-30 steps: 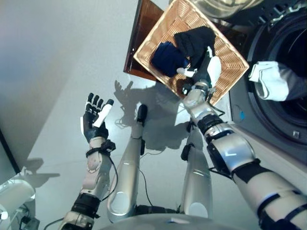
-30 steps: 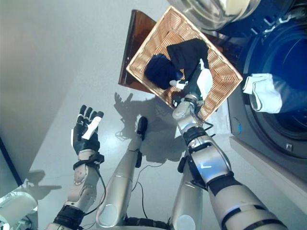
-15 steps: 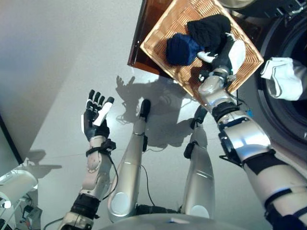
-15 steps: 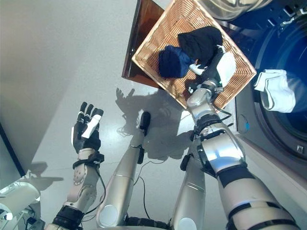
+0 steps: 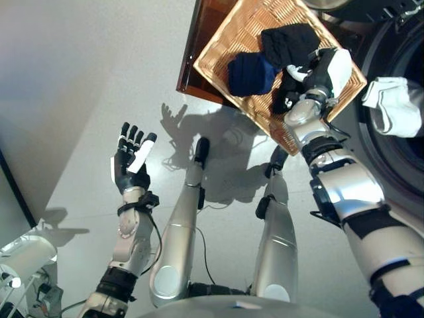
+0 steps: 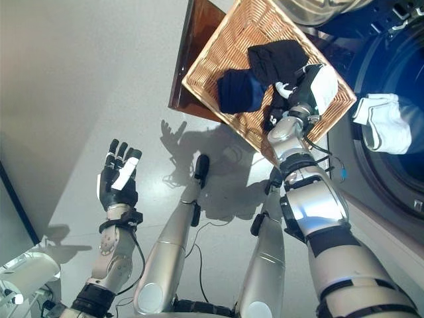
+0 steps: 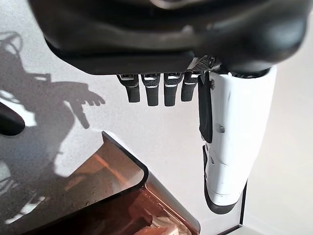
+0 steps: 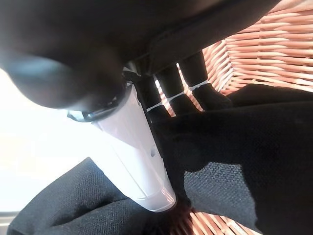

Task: Pick up the clothes and place them into the washing machine

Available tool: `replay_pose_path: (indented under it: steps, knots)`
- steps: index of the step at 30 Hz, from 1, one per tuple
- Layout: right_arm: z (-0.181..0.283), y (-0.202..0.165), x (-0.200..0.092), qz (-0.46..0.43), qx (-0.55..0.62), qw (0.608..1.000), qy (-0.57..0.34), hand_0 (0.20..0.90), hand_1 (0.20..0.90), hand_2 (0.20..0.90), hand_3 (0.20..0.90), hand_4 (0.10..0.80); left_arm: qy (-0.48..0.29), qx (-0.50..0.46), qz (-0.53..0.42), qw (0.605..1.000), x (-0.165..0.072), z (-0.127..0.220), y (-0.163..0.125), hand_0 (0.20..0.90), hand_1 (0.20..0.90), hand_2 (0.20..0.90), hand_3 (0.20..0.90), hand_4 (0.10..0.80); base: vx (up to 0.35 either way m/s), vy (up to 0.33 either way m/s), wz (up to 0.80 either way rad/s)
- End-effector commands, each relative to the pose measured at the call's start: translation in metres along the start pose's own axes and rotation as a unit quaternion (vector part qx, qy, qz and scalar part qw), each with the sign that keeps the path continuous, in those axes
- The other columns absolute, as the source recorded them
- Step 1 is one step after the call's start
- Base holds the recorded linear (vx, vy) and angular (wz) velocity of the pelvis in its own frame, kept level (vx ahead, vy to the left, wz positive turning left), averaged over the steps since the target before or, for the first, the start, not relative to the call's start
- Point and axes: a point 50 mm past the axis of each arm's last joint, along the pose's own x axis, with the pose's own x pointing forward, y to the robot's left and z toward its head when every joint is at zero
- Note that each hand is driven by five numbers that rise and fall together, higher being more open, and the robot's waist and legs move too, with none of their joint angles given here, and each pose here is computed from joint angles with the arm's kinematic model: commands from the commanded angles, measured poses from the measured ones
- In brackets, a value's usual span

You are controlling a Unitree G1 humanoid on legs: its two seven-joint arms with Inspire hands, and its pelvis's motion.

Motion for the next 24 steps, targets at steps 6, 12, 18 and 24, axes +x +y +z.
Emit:
replay_pose_path:
  steps: [6,12,18,24]
  knots:
    - [0.027,-0.013,0.009,-0.031,-0.008,0.996,-0.083,0.2,0.2,0.2,0.2,0.3,-0.06,-0.019,-0.026,0.998,-0.012,0.024,0.001,0.9,0.9,0.9,0.9,0.8,0.001,-0.001,-0.03]
    - [0.026,-0.01,0.004,-0.033,0.006,0.995,-0.093,0.2,0.2,0.2,0.2,0.3,-0.062,-0.023,-0.021,0.998,-0.009,0.023,0.0,0.9,0.9,0.9,0.9,0.8,0.0,-0.002,-0.01]
    - [0.017,-0.01,-0.005,-0.044,0.058,0.993,-0.09,0.2,0.2,0.2,0.2,0.3,-0.062,-0.024,-0.009,0.998,-0.007,0.021,0.001,0.9,0.9,0.9,0.9,0.8,0.007,0.001,-0.02]
    - [-0.007,-0.009,-0.025,-0.059,0.133,0.987,-0.066,0.2,0.2,0.2,0.2,0.3,-0.048,-0.022,0.008,0.999,-0.006,0.013,0.004,0.9,0.9,0.9,0.9,0.8,0.029,-0.003,-0.05]
